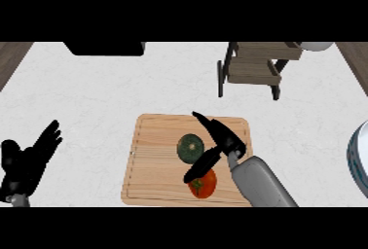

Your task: Pick the squash from the cutting board and place it in the tiered basket

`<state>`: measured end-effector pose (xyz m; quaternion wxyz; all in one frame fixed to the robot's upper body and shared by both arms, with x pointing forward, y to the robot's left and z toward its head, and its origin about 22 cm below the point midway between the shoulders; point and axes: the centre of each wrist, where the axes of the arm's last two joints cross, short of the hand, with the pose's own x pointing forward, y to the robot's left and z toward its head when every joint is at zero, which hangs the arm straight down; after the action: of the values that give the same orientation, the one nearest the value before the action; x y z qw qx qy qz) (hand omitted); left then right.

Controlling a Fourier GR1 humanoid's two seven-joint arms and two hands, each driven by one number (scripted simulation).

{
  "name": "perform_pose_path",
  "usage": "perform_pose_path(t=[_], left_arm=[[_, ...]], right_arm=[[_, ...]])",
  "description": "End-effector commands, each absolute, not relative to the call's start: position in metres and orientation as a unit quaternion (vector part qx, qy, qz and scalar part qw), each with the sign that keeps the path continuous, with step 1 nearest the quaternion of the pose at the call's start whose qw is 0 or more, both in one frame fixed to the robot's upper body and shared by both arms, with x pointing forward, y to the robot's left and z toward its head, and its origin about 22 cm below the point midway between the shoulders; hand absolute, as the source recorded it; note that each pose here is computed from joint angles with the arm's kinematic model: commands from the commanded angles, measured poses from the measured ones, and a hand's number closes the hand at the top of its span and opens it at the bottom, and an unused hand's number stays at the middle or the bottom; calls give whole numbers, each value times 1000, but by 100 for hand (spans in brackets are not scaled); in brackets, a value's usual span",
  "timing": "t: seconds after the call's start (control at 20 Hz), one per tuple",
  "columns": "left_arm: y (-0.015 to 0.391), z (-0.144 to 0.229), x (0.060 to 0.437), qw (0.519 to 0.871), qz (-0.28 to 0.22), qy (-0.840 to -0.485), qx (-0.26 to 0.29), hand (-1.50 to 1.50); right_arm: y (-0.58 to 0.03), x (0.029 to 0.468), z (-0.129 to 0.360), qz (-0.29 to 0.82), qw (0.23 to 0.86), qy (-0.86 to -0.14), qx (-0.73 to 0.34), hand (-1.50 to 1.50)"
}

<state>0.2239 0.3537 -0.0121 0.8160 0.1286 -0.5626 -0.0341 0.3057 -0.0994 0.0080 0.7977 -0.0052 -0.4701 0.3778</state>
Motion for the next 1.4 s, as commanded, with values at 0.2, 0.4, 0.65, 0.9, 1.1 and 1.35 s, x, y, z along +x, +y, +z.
perform_pose_path(t=[0.2, 0.4, 0.65, 0.9, 1.1, 1.35], left_arm=[[350, -23, 208, 821, -31, -555, 131, 0], [346, -27, 228, 822, -31, -555, 121, 0], [364, -4, 215, 817, -35, -561, 126, 0], [372, -29, 221, 815, -27, -562, 138, 0], [364, -15, 221, 821, -17, -556, 128, 0], [360, -16, 223, 823, -37, -552, 132, 0]], right_arm=[[-79, 324, 12, 403, 792, -458, 28, 150], [-72, 282, -26, 389, 759, -522, 15, 150], [-73, 289, -4, 336, 765, -550, -13, 150], [-96, 299, 28, 308, 762, -567, -46, 150], [-87, 286, 54, 305, 751, -571, -128, 150], [-5, 294, 125, 400, 630, -599, -290, 150]])
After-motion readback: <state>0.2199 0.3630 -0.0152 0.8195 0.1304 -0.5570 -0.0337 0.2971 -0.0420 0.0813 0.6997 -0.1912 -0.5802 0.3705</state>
